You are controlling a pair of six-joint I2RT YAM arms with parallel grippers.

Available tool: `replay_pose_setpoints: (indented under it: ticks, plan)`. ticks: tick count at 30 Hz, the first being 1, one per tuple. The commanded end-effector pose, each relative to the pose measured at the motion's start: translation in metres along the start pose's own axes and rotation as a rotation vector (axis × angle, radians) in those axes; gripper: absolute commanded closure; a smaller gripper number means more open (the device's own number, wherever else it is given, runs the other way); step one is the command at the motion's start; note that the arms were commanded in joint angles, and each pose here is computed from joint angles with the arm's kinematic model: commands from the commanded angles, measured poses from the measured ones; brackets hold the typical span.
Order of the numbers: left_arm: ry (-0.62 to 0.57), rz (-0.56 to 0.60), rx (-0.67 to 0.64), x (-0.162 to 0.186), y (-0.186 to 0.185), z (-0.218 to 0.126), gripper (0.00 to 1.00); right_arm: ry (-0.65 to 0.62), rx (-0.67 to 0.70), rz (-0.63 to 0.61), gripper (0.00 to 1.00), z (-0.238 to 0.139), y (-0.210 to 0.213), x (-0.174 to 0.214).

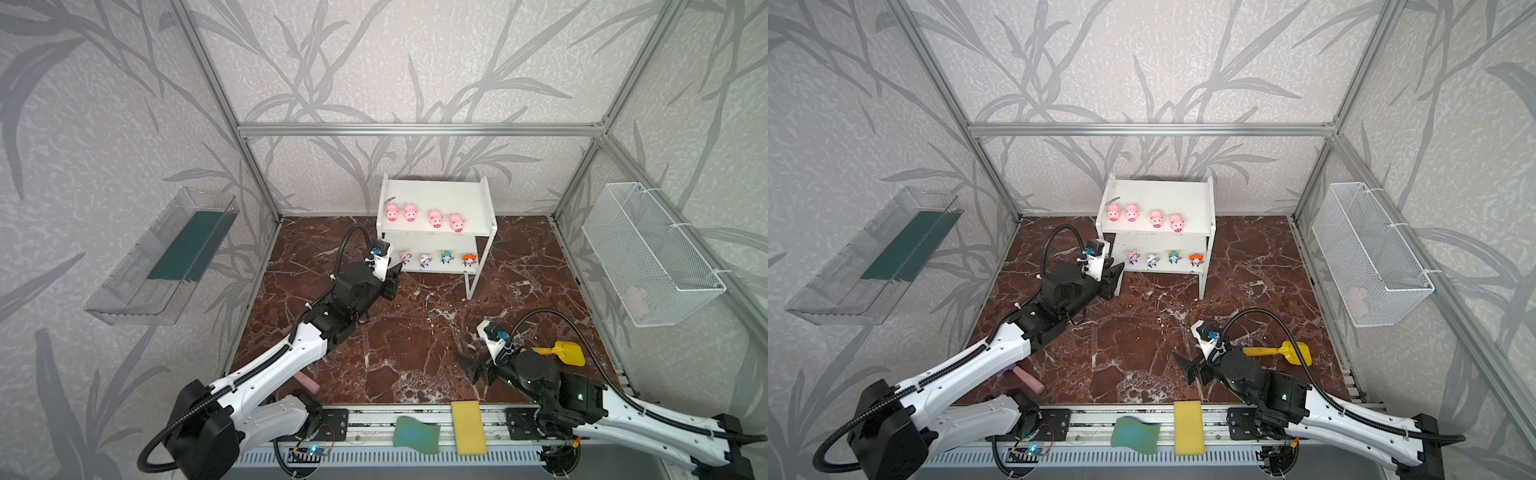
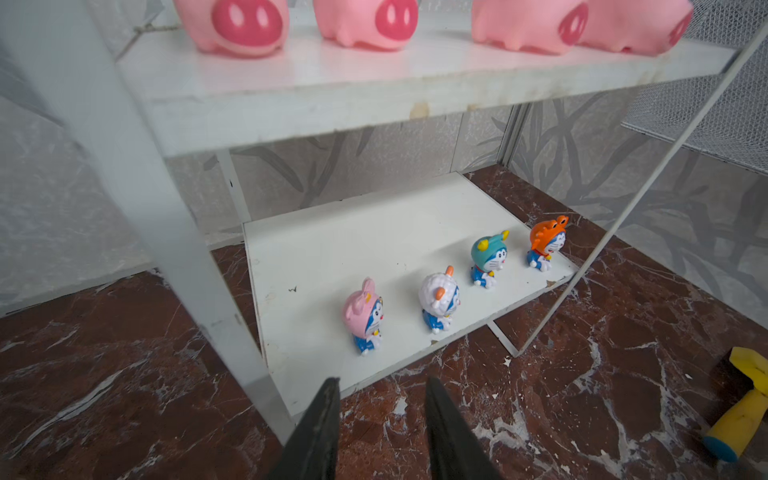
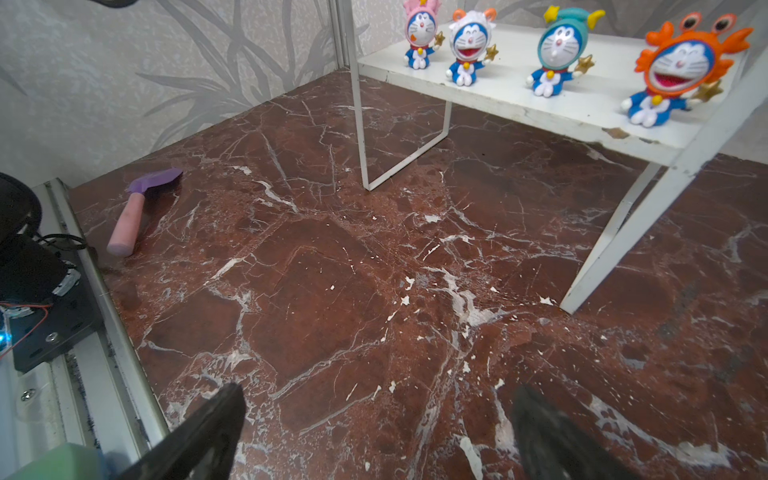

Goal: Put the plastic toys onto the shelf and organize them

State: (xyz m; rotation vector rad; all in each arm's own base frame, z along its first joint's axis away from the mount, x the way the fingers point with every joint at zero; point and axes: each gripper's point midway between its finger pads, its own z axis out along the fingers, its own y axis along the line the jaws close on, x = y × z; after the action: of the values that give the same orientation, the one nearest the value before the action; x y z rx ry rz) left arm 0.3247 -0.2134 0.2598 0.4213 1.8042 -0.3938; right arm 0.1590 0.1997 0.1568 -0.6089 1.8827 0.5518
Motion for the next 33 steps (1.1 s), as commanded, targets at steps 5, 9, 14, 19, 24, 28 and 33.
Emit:
replay_pose_setpoints:
  ticks: [5,9,14,19,24,28,33]
  plan:
    - [0.057,-0.057,-0.113,0.017,0.022,-0.026,0.68,0.160,0.270,0.172,0.00,0.014,-0.055,0.014]
    - [0.090,-0.054,-0.212,0.026,0.041,-0.044,0.62,0.205,0.322,0.234,0.00,0.024,-0.074,0.009]
    - [0.134,-0.025,-0.348,0.035,0.066,-0.062,0.50,0.248,0.429,0.322,0.00,0.020,-0.112,0.004]
    - [0.158,-0.015,-0.485,0.041,0.090,-0.066,0.21,0.288,0.514,0.393,0.01,0.010,-0.152,0.002]
    - [0.148,-0.052,-0.593,0.040,0.121,-0.060,0.10,0.302,0.571,0.421,0.01,0.005,-0.185,0.000]
    - [0.132,-0.127,-0.698,0.053,0.154,-0.057,0.01,0.328,0.626,0.427,0.01,0.006,-0.209,0.001]
    - [0.116,-0.134,-0.841,0.085,0.190,-0.059,0.01,0.284,0.632,0.378,0.01,0.025,-0.232,-0.001]
